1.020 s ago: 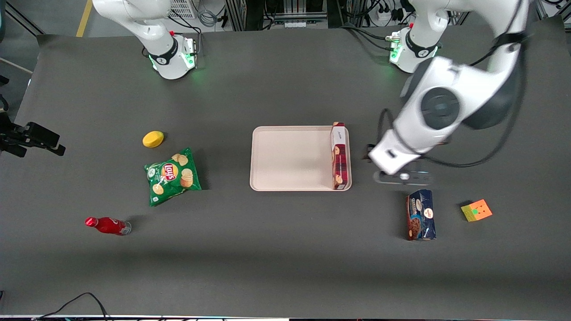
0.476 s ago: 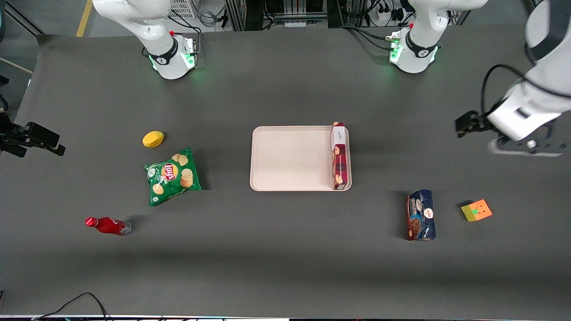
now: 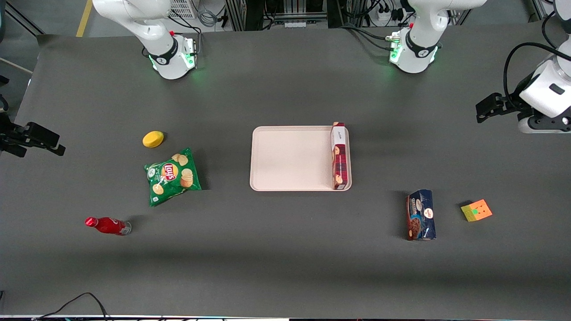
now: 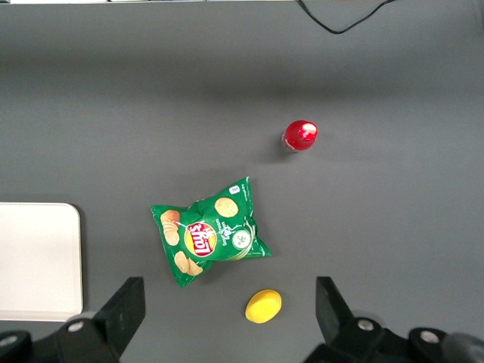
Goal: Place red cookie box on tray
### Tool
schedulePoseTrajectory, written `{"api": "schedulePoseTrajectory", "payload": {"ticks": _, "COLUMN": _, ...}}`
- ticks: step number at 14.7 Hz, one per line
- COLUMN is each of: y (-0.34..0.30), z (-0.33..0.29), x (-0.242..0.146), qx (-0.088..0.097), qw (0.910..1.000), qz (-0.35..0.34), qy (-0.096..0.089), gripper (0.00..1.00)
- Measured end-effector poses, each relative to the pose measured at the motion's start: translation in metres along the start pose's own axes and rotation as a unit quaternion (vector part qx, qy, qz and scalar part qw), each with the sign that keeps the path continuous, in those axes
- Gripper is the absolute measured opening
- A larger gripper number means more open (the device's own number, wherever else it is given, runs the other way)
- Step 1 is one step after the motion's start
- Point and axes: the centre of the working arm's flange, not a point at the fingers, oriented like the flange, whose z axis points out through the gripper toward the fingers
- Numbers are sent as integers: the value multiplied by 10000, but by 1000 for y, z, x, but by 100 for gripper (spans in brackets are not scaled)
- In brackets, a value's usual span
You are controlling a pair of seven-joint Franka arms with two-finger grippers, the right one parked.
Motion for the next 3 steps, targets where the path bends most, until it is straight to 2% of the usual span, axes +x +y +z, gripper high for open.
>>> {"api": "schedulePoseTrajectory", "payload": {"ticks": 3, "y": 0, "z": 1, "x": 0, "qx": -16, "qw": 10000, "qz": -1, "qy": -8, "gripper": 100}}
